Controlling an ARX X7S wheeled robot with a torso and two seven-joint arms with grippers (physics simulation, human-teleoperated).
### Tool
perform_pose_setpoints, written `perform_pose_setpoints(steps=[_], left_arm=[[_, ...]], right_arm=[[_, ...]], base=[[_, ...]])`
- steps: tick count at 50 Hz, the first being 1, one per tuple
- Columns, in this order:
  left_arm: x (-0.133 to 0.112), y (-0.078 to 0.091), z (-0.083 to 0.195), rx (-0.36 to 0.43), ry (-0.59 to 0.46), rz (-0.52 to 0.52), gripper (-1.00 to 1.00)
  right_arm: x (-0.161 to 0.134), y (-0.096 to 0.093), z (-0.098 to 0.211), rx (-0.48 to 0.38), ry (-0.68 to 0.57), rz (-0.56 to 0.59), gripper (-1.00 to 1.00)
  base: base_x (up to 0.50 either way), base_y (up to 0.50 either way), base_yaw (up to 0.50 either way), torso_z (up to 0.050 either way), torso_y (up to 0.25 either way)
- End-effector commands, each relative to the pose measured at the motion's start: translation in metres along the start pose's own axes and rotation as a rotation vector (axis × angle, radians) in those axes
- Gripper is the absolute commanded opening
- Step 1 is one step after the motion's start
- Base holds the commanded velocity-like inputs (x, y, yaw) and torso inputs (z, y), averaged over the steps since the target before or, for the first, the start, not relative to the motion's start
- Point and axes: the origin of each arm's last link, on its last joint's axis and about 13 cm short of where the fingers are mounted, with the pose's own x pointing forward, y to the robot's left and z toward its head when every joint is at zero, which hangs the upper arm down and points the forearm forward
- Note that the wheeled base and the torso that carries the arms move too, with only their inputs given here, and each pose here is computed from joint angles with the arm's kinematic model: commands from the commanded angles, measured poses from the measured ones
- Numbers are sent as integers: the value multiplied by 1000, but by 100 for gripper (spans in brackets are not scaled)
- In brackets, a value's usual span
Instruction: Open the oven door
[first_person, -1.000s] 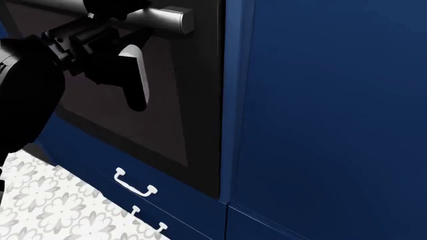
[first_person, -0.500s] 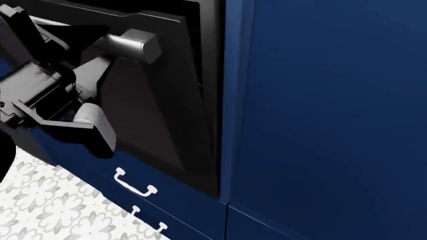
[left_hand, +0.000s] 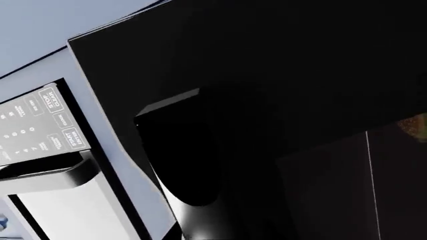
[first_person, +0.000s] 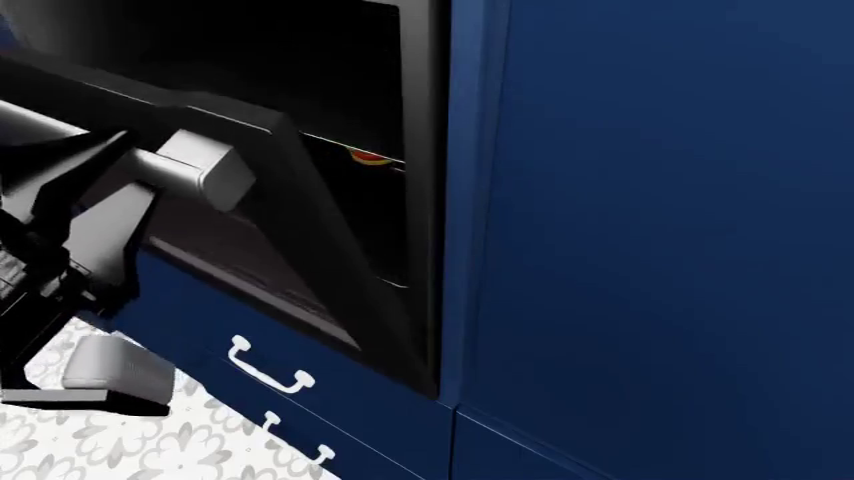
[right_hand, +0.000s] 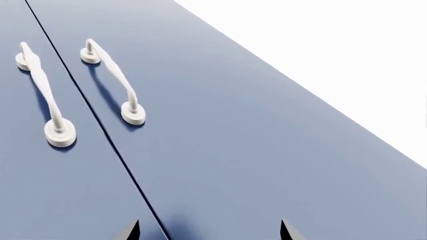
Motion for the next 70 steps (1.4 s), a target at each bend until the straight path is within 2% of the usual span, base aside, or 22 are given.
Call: perform_pose_setpoints(steps=[1, 12, 15, 16, 17, 19, 20, 24, 29, 37, 43, 48, 67, 70], left_arm=[[-25, -8, 29, -95, -128, -52, -100], [-44, -12, 28, -115, -98, -53, -100], [-47, -16, 29, -123, -139, 2, -100], [-49, -18, 30, -121, -121, 3, -100], [-51, -21, 31, -134, -162, 71, -100], [-55, -28, 32, -145, -149, 84, -100], [-59, -37, 33, -168, -144, 114, -100], [-69, -48, 32, -194, -122, 129, -100], [-80, -56, 31, -189, -108, 163, -100], [-92, -76, 37, -211, -117, 149, -100], [-98, -85, 40, -227, -122, 156, -100], [-102, -94, 43, -252, -153, 234, -100], [-102, -95, 43, -252, -153, 234, -100], [-107, -97, 38, -254, -127, 225, -100]], right_arm=[[0, 1, 0, 3, -2, -3, 100], [2, 1, 1, 6, -9, -13, 100], [2, 2, 1, 8, -10, -15, 100], [2, 2, 0, 8, -10, -16, 100], [2, 2, 0, 8, -11, -15, 100], [3, 2, 0, 9, -11, -17, 100], [3, 2, 0, 8, -11, -18, 100], [2, 2, 0, 8, -11, -15, 100], [2, 2, 0, 11, -12, -15, 100], [2, 2, 0, 14, -11, -15, 100], [2, 2, 1, 16, -10, -19, 100], [2, 2, 3, 26, -30, -10, 100], [2, 2, 3, 26, -30, -10, 100], [1, 1, 3, 27, -27, -5, 100]], base=[[1, -3, -4, 0, 0], [2, -3, -3, -1, 0], [2, -3, -4, 0, 0], [2, -3, -4, 0, 0], [2, -3, -4, 0, 0], [2, -3, -4, 0, 0], [2, -3, -4, 0, 0], [2, -3, -4, 0, 0], [2, -4, -3, 0, 0], [2, -4, -4, -1, 0], [2, -4, -4, 0, 0], [2, -4, -4, -2, 0], [1, -4, -4, 0, 0], [2, -4, -4, 0, 0]])
